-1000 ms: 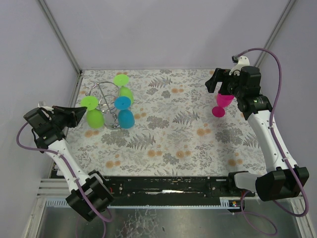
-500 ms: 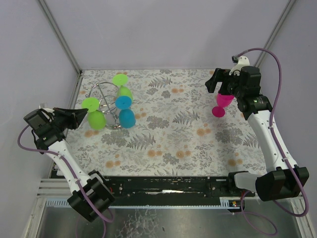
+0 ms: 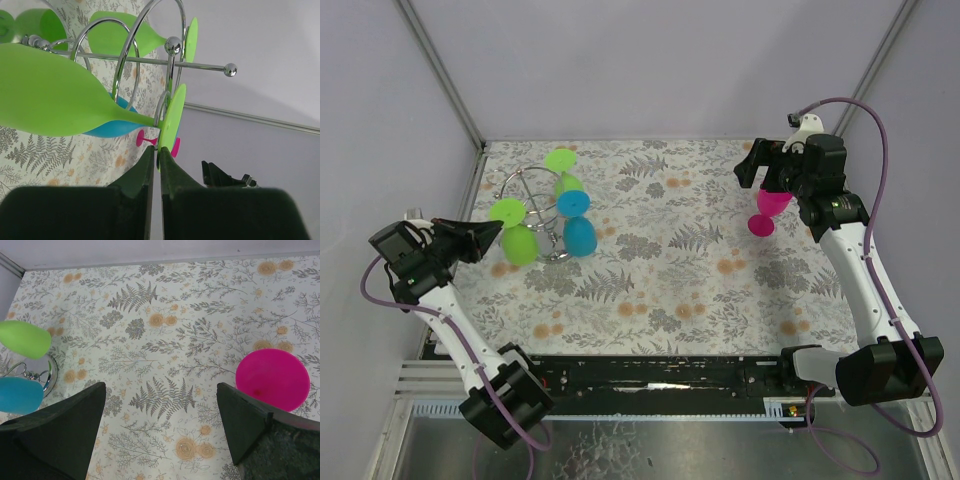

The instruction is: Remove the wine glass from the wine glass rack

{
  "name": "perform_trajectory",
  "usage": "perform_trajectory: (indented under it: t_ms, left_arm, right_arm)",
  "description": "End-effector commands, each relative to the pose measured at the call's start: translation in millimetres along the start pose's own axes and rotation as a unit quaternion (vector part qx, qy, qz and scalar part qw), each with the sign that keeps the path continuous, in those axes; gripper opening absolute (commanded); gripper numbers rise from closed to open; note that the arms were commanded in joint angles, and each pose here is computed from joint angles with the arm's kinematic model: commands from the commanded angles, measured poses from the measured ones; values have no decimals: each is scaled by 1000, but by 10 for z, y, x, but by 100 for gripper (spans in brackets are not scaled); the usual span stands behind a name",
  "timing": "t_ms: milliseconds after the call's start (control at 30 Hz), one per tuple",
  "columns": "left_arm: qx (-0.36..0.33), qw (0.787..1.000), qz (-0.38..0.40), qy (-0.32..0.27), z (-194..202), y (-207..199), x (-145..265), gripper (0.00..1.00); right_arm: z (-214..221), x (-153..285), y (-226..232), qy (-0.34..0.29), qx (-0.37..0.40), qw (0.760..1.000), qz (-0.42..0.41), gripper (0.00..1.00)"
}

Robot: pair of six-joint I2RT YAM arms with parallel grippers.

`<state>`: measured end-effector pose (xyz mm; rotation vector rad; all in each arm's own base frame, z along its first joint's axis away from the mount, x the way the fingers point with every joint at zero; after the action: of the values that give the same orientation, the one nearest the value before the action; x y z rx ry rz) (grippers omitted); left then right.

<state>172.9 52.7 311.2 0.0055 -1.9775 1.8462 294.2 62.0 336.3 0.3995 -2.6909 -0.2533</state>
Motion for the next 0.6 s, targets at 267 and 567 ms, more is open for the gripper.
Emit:
perform_trajectory:
  t_ms: [267,567]
  left_arm:
    - [-23,999,22,33,152,26,86,12]
    - [-23,999,17,39,164,74,81,7]
  right_arm:
    - [-123,82,80,-35,7,999,-19,99]
    - [-122,78,81,-35,7,999,-20,99]
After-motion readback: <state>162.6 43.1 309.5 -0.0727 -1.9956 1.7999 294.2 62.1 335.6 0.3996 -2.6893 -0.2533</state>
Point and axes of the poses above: each gripper's point midway between its finger pads, its own x axis back along the fingers, its own y axis along the line the jaws close on, z = x × y, the point moved 10 cm from there along x, back along the fingers, and after that the axes turned 4 degrees about x, right-handed, at the moved point
